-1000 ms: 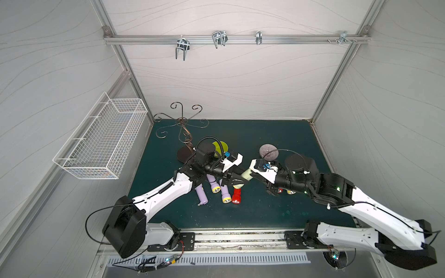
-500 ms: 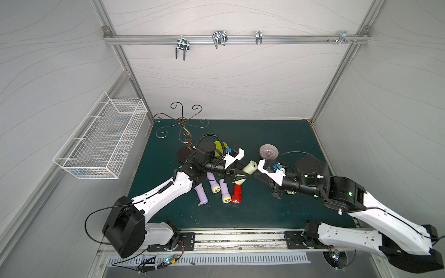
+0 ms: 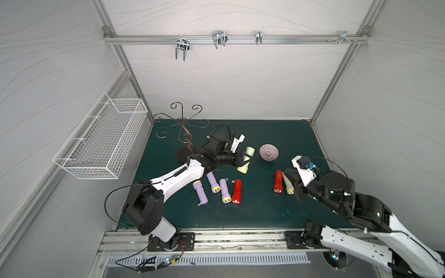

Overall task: Close the plug at the bottom of the flashlight
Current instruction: Close the plug of the flashlight, then place the flashlight at the center of the board.

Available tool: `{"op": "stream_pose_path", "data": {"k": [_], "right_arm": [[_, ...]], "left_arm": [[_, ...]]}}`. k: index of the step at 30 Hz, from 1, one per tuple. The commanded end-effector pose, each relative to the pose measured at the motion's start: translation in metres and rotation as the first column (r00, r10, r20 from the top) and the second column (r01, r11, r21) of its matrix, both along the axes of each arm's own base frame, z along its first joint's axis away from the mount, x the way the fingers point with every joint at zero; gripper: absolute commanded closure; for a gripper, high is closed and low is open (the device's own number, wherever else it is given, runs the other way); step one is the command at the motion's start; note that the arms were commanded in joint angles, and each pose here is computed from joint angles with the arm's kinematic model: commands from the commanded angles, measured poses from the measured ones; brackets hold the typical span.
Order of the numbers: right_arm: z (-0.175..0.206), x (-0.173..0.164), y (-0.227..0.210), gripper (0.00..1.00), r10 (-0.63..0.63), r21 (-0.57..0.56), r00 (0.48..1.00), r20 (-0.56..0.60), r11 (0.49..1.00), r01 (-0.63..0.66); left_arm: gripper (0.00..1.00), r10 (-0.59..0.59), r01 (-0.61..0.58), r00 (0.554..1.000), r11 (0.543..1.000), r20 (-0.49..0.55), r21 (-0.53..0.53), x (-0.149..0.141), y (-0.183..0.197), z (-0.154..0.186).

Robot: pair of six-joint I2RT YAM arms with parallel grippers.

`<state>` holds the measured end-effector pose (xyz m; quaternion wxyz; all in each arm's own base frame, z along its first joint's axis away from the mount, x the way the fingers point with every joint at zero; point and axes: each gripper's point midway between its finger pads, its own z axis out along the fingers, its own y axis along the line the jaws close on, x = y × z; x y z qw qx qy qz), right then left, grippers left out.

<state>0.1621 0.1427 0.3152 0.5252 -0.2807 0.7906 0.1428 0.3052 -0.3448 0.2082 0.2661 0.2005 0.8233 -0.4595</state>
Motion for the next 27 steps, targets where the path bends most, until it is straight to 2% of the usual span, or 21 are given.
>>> {"op": "stream_pose_path", "data": {"k": [1, 5, 10, 22, 27], "right_arm": [[-0.024, 0.001, -0.030, 0.75, -0.151, -0.014, 0.984, -0.096, 0.989, 0.150], [-0.040, -0.005, -0.036, 0.56, -0.168, -0.015, 0.974, -0.152, 0.986, 0.168], [-0.048, -0.010, -0.044, 0.43, -0.192, -0.027, 0.964, -0.187, 0.981, 0.190], [-0.044, -0.012, -0.052, 0.34, -0.200, -0.004, 0.966, -0.165, 0.979, 0.202], [-0.042, -0.010, -0.052, 0.31, -0.199, -0.008, 0.970, -0.142, 0.980, 0.200]], "left_arm": [[1.00, 0.125, -0.123, 0.991, 0.992, -0.053, 0.036, 0.004, -0.013, -0.008], [1.00, 0.170, -0.163, 0.983, 0.981, -0.070, 0.102, -0.002, -0.035, -0.028], [1.00, 0.237, -0.213, 0.962, 0.963, -0.135, 0.168, -0.002, -0.054, -0.058], [1.00, 0.375, -0.309, 0.909, 0.900, -0.184, 0.306, -0.004, -0.090, -0.115], [1.00, 0.410, -0.327, 0.897, 0.866, -0.164, 0.377, -0.005, -0.101, -0.131]]}}
